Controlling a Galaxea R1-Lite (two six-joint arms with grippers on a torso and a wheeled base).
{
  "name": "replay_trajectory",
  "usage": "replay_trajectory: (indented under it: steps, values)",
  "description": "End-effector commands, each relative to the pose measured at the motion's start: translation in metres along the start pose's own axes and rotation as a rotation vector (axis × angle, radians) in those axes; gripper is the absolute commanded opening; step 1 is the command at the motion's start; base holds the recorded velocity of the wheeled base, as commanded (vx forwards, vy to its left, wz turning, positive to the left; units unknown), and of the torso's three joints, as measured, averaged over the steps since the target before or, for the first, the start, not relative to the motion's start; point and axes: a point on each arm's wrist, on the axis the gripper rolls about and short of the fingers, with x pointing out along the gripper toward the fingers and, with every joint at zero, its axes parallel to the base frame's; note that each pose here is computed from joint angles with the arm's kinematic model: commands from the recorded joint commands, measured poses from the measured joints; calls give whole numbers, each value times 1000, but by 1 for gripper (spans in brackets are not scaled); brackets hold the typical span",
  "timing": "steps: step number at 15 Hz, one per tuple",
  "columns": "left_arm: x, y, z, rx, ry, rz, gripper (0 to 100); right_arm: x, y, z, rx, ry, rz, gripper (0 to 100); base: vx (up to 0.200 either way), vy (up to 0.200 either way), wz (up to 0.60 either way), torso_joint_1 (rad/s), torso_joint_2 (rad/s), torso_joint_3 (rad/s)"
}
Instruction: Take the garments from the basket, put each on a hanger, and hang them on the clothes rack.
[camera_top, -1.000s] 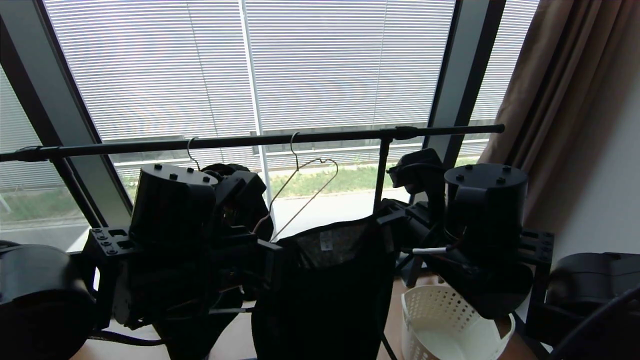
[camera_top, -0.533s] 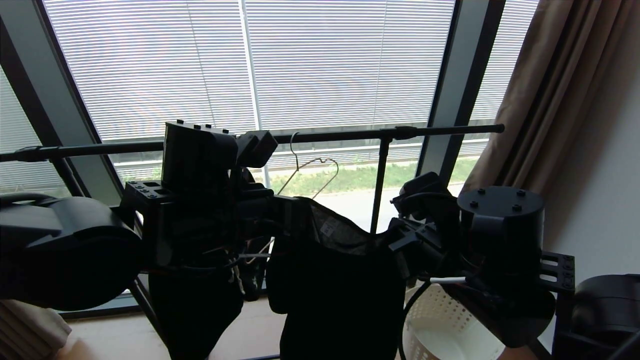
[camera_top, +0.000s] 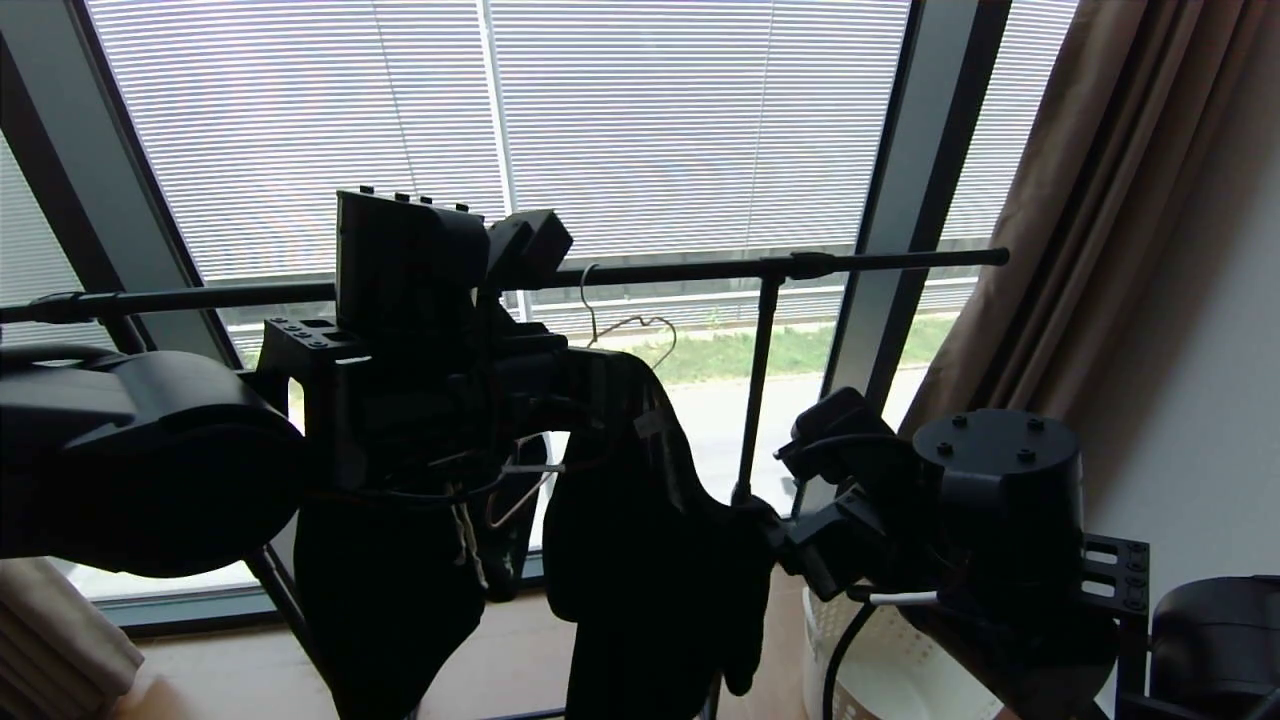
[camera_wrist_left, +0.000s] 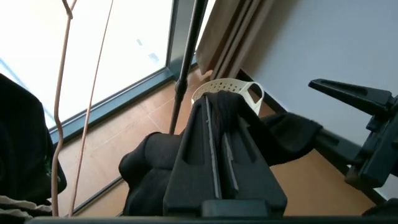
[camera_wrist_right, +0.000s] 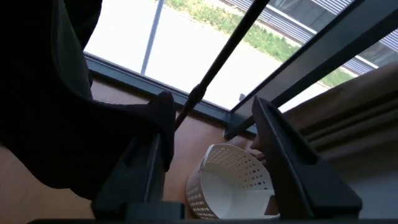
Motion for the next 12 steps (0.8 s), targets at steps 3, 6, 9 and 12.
replay_trajectory:
  steps: [3,6,9,12]
  values:
    - [2,-3,6,10,-20,-6,0,-3,2,-14,-66,24,89,100,0,0,0,0,0,0]
    - [2,-3,10,8,-34,-4,0,-4,2,-19,-81,33,113,100,0,0,0,0,0,0]
    - [2,-2,11,7,-38,1,0,-7,3,-21,-63,-14,180,100,0,0,0,0,0,0]
    - [5,-3,8,8,-29,1,0,-9,3,-18,-17,-127,237,100,0,0,0,0,0,0]
